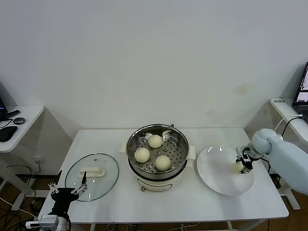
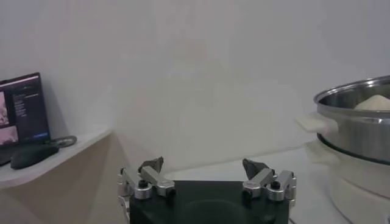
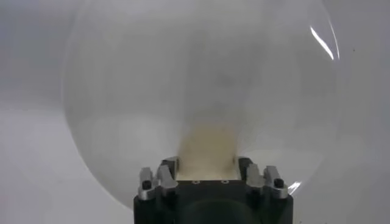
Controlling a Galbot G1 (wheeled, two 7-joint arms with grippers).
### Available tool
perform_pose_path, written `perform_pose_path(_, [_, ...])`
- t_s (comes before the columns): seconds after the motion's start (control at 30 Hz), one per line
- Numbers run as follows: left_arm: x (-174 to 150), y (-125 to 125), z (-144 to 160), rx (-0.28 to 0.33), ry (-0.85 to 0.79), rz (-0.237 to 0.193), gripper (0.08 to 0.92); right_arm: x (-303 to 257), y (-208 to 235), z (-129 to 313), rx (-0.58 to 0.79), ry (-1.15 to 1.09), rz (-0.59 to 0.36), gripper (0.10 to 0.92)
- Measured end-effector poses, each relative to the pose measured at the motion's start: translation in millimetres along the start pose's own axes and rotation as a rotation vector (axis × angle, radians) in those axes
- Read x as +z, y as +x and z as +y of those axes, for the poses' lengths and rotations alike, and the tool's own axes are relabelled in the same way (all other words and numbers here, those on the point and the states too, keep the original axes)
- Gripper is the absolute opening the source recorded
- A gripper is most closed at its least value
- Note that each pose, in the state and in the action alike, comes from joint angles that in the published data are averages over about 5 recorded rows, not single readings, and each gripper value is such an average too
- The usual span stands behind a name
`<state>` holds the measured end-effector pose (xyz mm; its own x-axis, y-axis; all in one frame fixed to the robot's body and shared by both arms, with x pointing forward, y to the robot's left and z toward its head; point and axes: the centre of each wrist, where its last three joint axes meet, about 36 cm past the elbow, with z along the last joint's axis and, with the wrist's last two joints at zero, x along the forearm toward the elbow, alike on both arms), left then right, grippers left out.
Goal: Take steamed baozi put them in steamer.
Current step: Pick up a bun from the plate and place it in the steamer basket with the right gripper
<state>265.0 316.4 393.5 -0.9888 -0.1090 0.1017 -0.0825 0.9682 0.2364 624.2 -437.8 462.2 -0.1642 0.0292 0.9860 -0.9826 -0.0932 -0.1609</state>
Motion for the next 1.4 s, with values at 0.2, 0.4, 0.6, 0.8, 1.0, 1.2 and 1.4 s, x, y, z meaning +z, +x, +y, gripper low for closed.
perform_pose_path(0.2, [-1.7,-0.2,0.3,0.001,-0.001,-0.006,0.823,1.4,15.5,-1.7,0.017,-0.006,-0.004,0.442])
perform_pose_path(0.4, [-6.0,-2.6,0.2,0.007,-0.002,-0.020,0.823,-4.1,55.1,-10.5,0.065,-0.009,-0.030,0.453])
perform_pose_path(0.6, [-9.0,-6.1,-0.3,0.010,0.004,-0.030,0.823,-40.7,124.6,-34.2,0.163,0.023,-0.105,0.458])
perform_pose_path(0.8, [-11.6,-9.1,-0.3,0.014,0.005,-0.038,0.823,-109.5,197.7,-50.7,0.245,0.095,-0.206,0.465])
perform_pose_path(1.0, [-15.1,-9.3,0.9,0.010,0.006,-0.045,0.823,-181.8,232.4,-50.6,0.250,0.137,-0.282,0.467])
perform_pose_path(1.2, [-15.2,-6.8,3.1,-0.005,0.012,-0.042,0.823,-237.3,228.0,-48.0,0.219,0.142,-0.286,0.467])
perform_pose_path(1.4, [-15.4,-5.5,6.3,-0.018,0.017,-0.042,0.823,-270.2,208.4,-48.7,0.197,0.150,-0.261,0.467])
